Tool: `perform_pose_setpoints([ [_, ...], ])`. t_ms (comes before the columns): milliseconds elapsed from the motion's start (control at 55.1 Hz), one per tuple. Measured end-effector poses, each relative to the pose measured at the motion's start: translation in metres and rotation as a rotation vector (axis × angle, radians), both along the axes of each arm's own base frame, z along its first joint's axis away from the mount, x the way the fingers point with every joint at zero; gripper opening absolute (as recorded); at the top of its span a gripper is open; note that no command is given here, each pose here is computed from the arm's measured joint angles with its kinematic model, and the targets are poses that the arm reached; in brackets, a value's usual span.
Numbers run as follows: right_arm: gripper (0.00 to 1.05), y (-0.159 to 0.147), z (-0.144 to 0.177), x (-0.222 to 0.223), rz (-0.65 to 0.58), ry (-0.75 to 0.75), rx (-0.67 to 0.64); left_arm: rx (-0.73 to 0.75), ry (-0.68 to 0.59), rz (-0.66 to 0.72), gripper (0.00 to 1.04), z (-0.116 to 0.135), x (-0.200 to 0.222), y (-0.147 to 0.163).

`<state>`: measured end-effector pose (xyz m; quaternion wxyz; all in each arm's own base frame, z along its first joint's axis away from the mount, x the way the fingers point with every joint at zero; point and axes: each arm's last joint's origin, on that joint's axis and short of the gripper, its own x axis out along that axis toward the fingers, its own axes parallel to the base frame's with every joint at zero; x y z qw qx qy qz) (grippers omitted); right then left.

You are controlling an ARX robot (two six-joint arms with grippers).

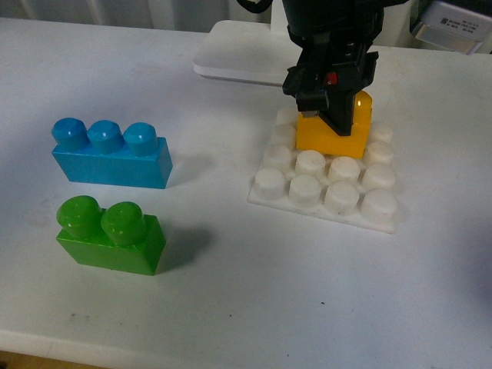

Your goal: Insert yellow block into base center

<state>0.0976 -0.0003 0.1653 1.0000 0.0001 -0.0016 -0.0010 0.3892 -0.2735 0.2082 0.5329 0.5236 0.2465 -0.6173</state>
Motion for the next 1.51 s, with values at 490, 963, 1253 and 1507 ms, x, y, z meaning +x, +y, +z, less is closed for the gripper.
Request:
perform_pose_setpoints([
  [490,0.96,0.0,0.0,0.0,0.0,0.0,0.0,0.02,-0.017,-0.012,0.29,-0.018,-0.008,-0.006],
  [963,0.96,0.0,0.0,0.0,0.0,0.0,0.0,-0.061,-0.126,0.052,0.94,0.018,-0.008,0.017],
  [1253,0.96,0.0,0.0,0.0,0.0,0.0,0.0,-0.264,-0.4,0.127,0.98,0.093,-0.053,0.086],
  [1507,0.96,0.0,0.0,0.0,0.0,0.0,0.0,-0.646,-0.809,0.613,0.98,0.107,-0.128,0.176],
])
